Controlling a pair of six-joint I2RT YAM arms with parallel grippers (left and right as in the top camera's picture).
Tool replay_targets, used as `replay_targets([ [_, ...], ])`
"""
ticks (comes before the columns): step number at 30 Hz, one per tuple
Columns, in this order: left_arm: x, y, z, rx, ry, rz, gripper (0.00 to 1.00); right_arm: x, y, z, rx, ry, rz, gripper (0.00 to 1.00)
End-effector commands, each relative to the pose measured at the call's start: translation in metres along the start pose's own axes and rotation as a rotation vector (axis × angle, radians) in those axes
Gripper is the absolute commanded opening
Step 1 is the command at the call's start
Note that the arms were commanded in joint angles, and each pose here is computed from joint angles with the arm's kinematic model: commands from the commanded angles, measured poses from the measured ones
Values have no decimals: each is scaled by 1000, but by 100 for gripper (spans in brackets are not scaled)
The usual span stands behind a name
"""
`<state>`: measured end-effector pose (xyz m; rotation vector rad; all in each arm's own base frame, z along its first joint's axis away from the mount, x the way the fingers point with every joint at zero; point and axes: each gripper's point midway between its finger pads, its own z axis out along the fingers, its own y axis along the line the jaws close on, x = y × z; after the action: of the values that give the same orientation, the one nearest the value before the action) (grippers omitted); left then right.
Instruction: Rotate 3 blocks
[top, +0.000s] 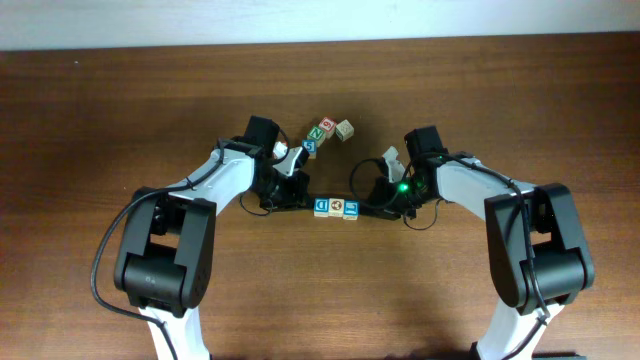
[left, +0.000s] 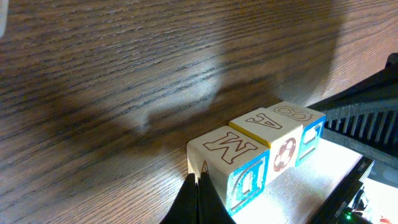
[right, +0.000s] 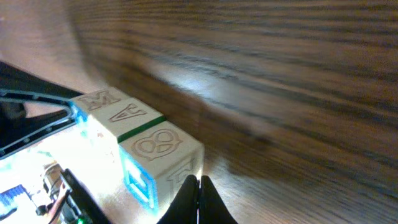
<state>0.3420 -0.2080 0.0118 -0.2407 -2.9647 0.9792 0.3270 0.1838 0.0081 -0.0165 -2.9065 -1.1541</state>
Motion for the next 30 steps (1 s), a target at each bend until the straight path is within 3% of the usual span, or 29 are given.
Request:
replay_targets([
  [1,6,1,5,15,20,-17,0,7,15,0,-84,28,-74,4],
  [14,6,1,5,15,20,-17,0,1,30,-9,-116,-2,-71,4],
  [30,6,1,5,16,20,-17,0,-7,109,9,-7,-64,-235,4],
])
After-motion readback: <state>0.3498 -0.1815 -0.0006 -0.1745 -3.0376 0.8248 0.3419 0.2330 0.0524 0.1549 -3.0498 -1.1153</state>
